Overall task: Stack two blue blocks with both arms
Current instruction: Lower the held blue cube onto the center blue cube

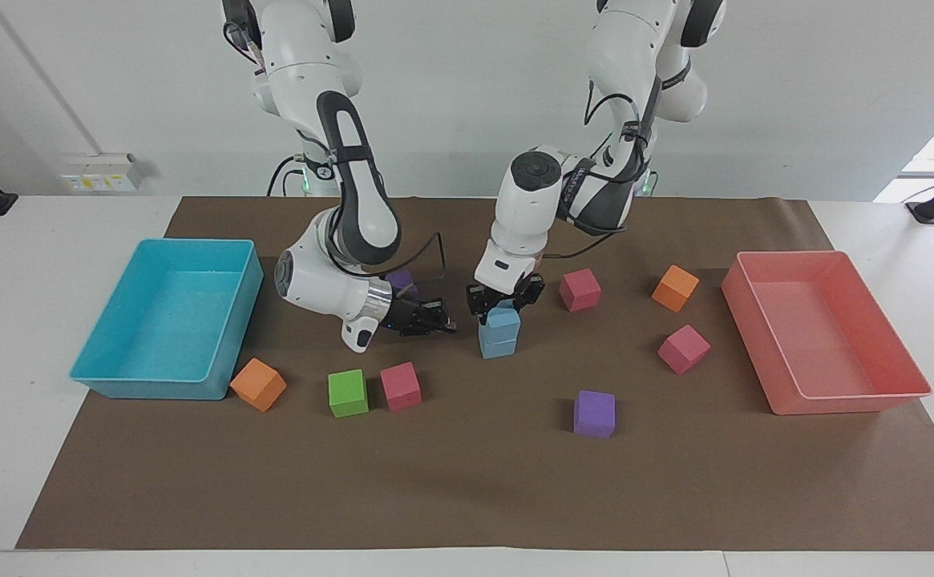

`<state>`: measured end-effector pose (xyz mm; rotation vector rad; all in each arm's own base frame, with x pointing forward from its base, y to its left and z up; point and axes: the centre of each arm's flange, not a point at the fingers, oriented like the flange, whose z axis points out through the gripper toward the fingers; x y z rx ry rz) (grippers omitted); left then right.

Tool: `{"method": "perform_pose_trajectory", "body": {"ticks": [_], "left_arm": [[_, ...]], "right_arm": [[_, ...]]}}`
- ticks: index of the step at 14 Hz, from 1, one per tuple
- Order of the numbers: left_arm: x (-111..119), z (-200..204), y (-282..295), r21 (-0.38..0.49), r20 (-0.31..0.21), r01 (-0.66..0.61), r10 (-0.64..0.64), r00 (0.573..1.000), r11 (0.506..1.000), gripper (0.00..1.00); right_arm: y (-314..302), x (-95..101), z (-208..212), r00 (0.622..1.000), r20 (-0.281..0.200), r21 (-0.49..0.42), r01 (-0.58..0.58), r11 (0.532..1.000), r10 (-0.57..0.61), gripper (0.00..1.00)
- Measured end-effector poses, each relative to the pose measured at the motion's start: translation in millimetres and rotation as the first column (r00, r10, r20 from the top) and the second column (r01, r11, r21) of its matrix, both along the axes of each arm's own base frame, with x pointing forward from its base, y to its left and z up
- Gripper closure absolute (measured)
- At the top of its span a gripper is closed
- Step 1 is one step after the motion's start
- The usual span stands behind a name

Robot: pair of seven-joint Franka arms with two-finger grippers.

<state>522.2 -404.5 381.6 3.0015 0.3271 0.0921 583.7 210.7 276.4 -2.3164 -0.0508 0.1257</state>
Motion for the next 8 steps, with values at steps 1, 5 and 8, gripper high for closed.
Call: {"method": "perform_pose_trajectory", "body": {"ticks": [1,5,8], "left_arm": [[0.2,0.1,0.1,-0.001,0.001,0.0,0.0,1.0,1.0,0.34],[0.5,0.3,0.2,-0.001,0.003,0.0,0.0,1.0,1.0,0.31],[0.5,0.2,0.2,-0.001,0.003,0.0,0.0,1.0,1.0,0.15]], "right_arm": [[0.0,0.0,0.0,1.0,0.0,0.0,0.0,1.0,0.0,0.99],[0.0,0.0,0.0,1.0,0.0,0.0,0.0,1.0,0.0,0.99],[0.0,0.0,0.0,1.0,0.0,0.0,0.0,1.0,0.0,0.99]]}}
